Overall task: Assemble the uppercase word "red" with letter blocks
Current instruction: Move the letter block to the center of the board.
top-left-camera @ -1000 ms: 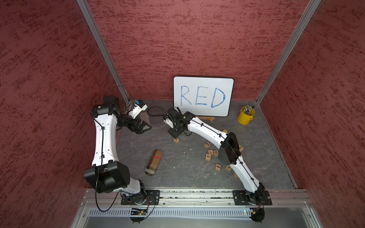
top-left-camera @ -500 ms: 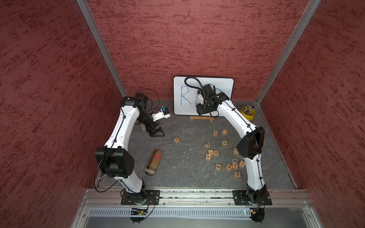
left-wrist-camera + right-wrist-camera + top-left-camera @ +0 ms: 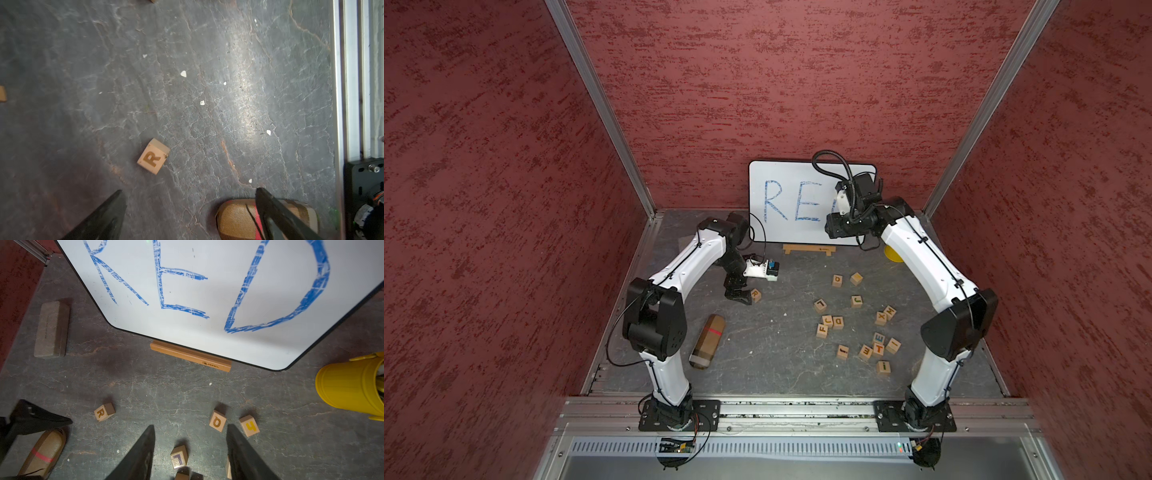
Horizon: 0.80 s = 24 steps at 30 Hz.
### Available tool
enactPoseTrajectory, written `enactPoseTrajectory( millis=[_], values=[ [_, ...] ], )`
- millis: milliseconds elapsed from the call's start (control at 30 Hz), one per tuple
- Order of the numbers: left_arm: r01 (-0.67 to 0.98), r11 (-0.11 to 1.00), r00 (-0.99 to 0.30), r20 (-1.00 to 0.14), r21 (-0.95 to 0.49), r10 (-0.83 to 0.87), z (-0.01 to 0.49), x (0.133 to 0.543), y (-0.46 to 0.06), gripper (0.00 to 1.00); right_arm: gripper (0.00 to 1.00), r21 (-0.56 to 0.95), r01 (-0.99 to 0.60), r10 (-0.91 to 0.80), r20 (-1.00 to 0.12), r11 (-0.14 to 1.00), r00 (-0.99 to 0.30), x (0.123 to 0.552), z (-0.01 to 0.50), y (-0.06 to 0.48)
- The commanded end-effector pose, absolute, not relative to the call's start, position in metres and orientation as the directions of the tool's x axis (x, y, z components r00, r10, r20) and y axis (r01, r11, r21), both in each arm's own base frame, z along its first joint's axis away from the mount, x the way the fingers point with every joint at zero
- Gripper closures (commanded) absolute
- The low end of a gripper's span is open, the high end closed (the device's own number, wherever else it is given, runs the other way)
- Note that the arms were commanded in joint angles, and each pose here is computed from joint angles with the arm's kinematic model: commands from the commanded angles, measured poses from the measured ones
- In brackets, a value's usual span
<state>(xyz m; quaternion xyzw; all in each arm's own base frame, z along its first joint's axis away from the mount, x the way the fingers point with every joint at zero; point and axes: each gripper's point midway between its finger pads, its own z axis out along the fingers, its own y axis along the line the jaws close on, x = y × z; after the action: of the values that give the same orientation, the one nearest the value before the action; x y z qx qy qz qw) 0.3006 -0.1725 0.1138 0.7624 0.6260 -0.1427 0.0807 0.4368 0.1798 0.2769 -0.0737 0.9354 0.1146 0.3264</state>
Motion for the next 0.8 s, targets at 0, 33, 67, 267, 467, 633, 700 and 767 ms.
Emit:
enactPoseTrajectory(
  millis=[0,33,67,267,467,633,700,767],
  values=[
    [0.939,-0.343,0.336,-0.255,0.019,0.907,0.092,0.319,-0.168,0.06,0.43,0.218,-0.214,-0.017,-0.662,0.952,-0.749,0.435,0.292,0.182],
    [0.935,-0.355,0.347,-0.252,0.013,0.903,0.09,0.321,-0.169,0.07,0.43,0.221,-0.214,-0.013,-0.665,0.952,-0.747,0.434,0.292,0.181],
    [0.93,-0.367,0.357,-0.251,0.004,0.9,0.089,0.322,-0.171,0.08,0.43,0.223,-0.21,-0.009,-0.666,0.952,-0.746,0.434,0.291,0.18],
    [0.914,-0.403,0.398,-0.245,0.032,0.884,0.08,0.345,-0.181,0.08,0.43,0.229,-0.209,-0.002,-0.669,0.951,-0.743,0.431,0.284,0.18],
    [0.898,-0.439,0.428,-0.227,0.003,0.875,0.066,0.351,-0.184,0.11,0.43,0.218,-0.218,-0.019,-0.663,0.951,-0.748,0.433,0.277,0.18],
    [0.889,-0.457,0.442,-0.2,-0.035,0.875,0.058,0.345,-0.183,0.16,0.43,0.211,-0.217,-0.022,-0.667,0.953,-0.745,0.436,0.275,0.177],
    [0.89,-0.454,0.439,-0.201,-0.033,0.876,0.057,0.347,-0.183,0.16,0.43,0.213,-0.219,-0.022,-0.668,0.952,-0.744,0.438,0.275,0.176],
    [0.892,-0.45,0.435,-0.203,-0.033,0.877,0.055,0.348,-0.184,0.16,0.43,0.209,-0.224,-0.029,-0.666,0.952,-0.746,0.439,0.273,0.176]
  ],
)
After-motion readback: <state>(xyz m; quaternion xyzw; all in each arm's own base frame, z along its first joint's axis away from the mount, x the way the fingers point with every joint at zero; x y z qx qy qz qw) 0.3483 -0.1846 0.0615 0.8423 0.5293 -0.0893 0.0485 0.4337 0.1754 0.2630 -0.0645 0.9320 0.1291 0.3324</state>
